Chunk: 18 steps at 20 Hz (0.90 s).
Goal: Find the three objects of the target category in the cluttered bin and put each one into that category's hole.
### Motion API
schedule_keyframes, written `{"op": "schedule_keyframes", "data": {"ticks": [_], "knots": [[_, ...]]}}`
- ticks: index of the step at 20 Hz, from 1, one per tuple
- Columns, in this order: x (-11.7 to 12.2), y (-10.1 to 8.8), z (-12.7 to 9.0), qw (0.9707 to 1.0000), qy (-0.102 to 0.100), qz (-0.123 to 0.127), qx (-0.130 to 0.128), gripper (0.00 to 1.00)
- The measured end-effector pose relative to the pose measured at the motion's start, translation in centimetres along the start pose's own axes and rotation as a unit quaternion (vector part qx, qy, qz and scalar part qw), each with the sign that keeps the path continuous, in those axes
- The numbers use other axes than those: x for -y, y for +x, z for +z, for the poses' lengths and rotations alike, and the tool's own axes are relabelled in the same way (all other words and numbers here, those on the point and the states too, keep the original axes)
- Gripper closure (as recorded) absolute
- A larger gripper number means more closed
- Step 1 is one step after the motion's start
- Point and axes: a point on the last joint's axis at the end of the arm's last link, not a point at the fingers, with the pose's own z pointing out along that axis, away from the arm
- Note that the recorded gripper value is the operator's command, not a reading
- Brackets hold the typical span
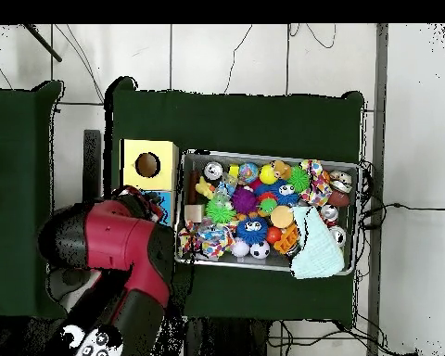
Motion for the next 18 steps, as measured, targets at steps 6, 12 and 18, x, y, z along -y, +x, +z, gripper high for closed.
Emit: {"op": "schedule_keyframes", "data": {"ticks": [6, 12, 18], "knots": [[3.0, -3.1, 0.9, 0.9994, 0.002, 0.035, 0.007, 1.0], [6.9, -5.9, 2.3, 0.9969, -0.001, 0.075, 0.025, 1.0], [8.8, -5.8, 3.5, 0.9954, -0.006, 0.091, 0.027, 0.0]]}}
